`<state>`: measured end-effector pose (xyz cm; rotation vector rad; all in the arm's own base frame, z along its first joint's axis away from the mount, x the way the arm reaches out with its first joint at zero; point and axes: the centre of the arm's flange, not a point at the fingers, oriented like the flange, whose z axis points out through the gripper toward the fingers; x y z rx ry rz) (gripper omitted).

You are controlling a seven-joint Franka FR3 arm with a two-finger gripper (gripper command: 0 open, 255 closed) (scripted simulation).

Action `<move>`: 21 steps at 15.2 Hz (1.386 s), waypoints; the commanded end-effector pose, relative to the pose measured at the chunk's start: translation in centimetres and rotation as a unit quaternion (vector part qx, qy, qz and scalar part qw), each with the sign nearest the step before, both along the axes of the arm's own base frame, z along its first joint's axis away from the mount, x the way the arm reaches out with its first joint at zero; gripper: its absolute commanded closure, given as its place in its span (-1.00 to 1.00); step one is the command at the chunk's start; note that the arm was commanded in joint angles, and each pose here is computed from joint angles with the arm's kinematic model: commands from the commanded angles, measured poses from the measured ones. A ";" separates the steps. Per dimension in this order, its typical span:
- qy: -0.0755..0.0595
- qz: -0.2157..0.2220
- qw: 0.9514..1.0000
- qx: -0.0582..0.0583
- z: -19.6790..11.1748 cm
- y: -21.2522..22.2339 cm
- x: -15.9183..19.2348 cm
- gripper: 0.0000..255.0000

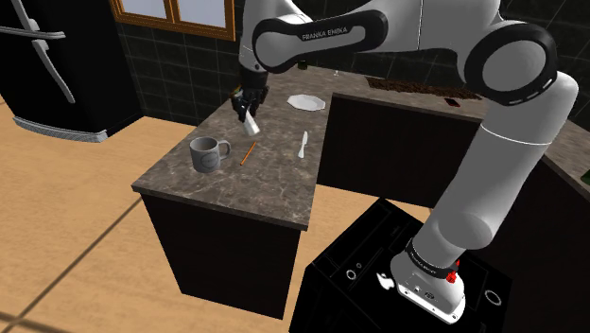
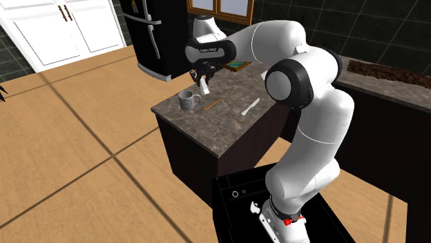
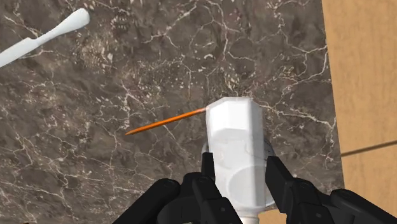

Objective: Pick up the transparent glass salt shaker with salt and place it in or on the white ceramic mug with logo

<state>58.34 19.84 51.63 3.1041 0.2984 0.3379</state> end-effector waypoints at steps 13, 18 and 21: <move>0.000 0.000 1.000 0.000 -1.1 6.4 12.8 1.00; 0.000 0.000 1.000 0.000 -3.7 6.4 12.8 1.00; 0.000 0.000 1.000 0.000 -5.3 6.4 12.8 1.00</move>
